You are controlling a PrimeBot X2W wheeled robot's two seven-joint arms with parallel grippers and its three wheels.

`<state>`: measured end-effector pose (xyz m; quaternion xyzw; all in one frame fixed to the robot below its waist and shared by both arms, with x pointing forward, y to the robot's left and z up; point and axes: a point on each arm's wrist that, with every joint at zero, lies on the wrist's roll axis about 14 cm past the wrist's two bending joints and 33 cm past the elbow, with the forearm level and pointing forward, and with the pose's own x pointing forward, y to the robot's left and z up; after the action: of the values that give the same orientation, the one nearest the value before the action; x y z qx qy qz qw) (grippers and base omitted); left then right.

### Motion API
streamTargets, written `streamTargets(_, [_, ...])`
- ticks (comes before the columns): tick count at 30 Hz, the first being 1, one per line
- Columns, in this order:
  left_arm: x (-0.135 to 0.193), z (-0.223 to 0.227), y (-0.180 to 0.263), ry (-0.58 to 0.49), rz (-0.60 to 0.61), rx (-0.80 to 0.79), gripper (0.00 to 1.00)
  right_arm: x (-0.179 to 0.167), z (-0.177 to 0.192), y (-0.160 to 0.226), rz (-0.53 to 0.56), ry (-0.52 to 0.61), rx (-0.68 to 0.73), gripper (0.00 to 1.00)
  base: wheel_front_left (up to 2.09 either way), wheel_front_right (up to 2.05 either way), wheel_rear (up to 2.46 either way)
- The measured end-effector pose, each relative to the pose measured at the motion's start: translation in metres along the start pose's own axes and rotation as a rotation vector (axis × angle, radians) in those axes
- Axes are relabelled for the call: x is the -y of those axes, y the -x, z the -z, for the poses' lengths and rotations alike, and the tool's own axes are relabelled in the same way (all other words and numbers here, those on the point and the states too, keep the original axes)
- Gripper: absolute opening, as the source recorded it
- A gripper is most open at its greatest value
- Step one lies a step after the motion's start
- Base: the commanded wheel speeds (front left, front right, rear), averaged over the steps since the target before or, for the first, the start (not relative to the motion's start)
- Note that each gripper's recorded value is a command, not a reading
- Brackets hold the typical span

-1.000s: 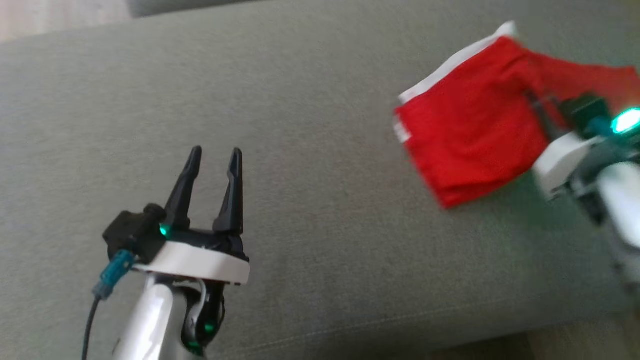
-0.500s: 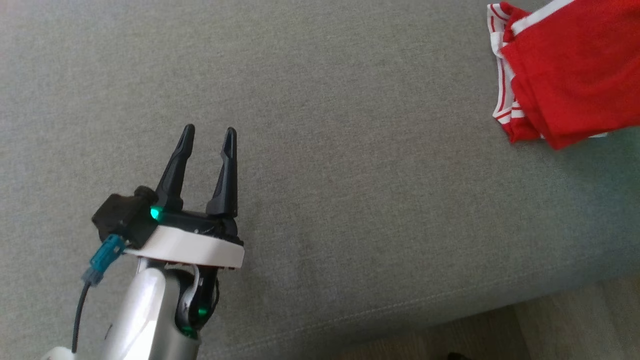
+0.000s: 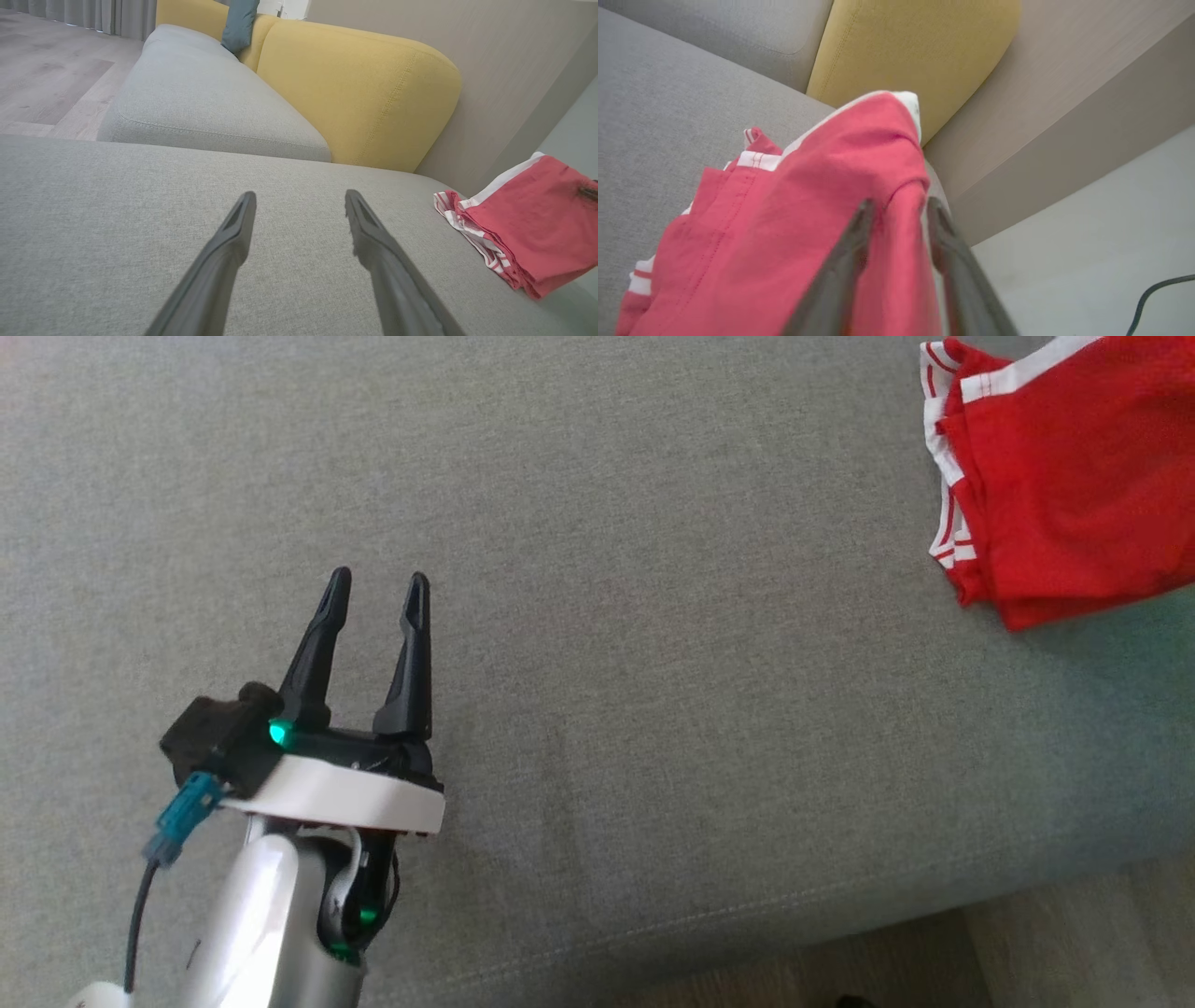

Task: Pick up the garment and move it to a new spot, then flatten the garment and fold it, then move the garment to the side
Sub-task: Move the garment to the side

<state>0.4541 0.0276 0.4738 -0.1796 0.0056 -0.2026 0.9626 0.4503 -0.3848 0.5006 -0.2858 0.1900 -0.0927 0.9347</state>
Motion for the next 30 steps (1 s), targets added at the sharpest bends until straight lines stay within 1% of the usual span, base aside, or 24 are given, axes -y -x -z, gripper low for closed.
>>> streamTargets(5, [0.002, -0.005, 0.002, -0.008, 0.001, 0.007, 1.0, 0.004, -0.018, 0.006, 0.02, -0.024, 0.059, 1.0, 0.0, 0.0, 0.0])
streamTargets(8, [0.003, -0.008, 0.006, -0.013, 0.0, 0.011, 1.0, 0.005, -0.035, 0.01, 0.028, -0.028, 0.112, 1.0, 0.0, 0.0, 0.0])
streamTargets(11, [0.004, -0.014, 0.01, -0.02, -0.006, 0.021, 1.0, -0.001, -0.057, 0.015, 0.021, -0.058, 0.191, 1.0, 0.0, 0.0, 0.0])
streamTargets(16, [0.006, -0.031, 0.016, -0.021, -0.019, 0.061, 1.0, -0.031, -0.106, 0.029, -0.042, -0.156, 0.361, 1.0, 0.0, 0.0, 0.0])
streamTargets(19, [0.005, -0.038, 0.026, -0.034, -0.037, 0.074, 1.0, -0.047, -0.137, 0.042, -0.081, -0.25, 0.471, 1.0, 0.0, 0.0, 0.0])
streamTargets(22, [0.0, -0.048, 0.038, -0.042, -0.072, 0.094, 1.0, -0.059, -0.16, 0.058, -0.11, -0.342, 0.564, 1.0, 0.0, 0.0, 0.0])
streamTargets(23, [-0.001, -0.052, 0.041, -0.045, -0.081, 0.104, 1.0, -0.066, -0.163, 0.063, -0.123, -0.367, 0.581, 1.0, 0.0, 0.0, 0.0])
streamTargets(24, [-0.001, -0.052, 0.041, -0.045, -0.081, 0.104, 1.0, -0.066, -0.163, 0.063, -0.123, -0.367, 0.581, 1.0, 0.0, 0.0, 0.0])
streamTargets(26, [-0.004, -0.062, 0.048, -0.057, -0.103, 0.128, 1.0, -0.081, -0.166, 0.073, -0.15, -0.427, 0.604, 1.0, 0.0, 0.0, 0.0])
streamTargets(30, [-0.014, -0.074, 0.068, -0.076, -0.155, 0.156, 1.0, -0.116, -0.151, 0.092, -0.205, -0.528, 0.592, 1.0, 0.0, 0.0, 0.0])
